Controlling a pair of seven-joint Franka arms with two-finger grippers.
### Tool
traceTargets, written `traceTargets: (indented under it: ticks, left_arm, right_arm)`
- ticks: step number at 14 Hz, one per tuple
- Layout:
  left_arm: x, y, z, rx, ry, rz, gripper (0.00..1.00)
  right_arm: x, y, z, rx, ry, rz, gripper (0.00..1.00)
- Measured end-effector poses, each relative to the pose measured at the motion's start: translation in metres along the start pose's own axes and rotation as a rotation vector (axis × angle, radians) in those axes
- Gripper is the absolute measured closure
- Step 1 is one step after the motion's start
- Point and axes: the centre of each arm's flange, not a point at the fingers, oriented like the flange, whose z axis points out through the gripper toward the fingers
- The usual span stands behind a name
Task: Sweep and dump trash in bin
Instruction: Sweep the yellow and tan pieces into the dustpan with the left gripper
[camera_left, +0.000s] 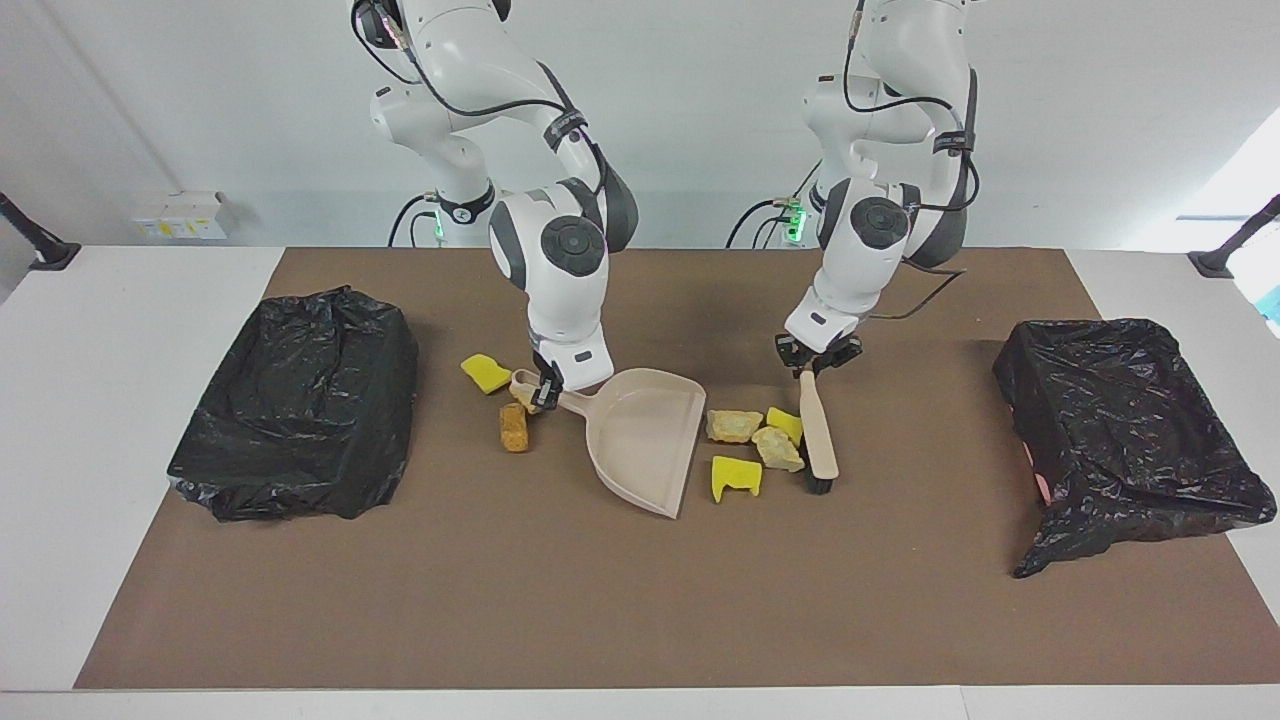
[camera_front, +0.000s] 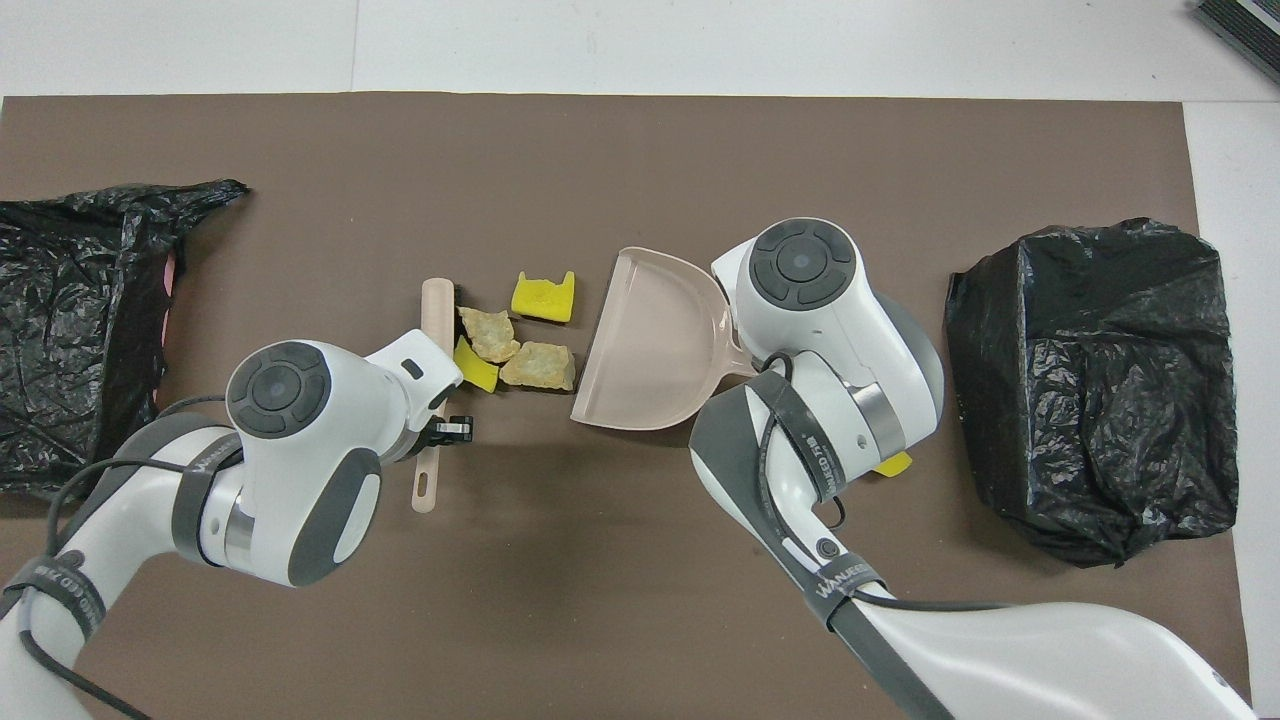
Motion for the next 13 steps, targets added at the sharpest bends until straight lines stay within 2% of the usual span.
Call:
traceTargets:
  ticks: [8,13]
  left_arm:
    - [-0.056,0.137,-0.007,-0.116,-0.02,0.161,0.74]
    - [-0.058,0.156,-0.02,-0.143,-0.001,0.141,0.74]
  right_arm:
    - [-0.001,0.001,0.001,0.001,-0.001,0.002,0.68]
    - [-0.001,0.0,0.001,0.002,-0.001,0.001,0.68]
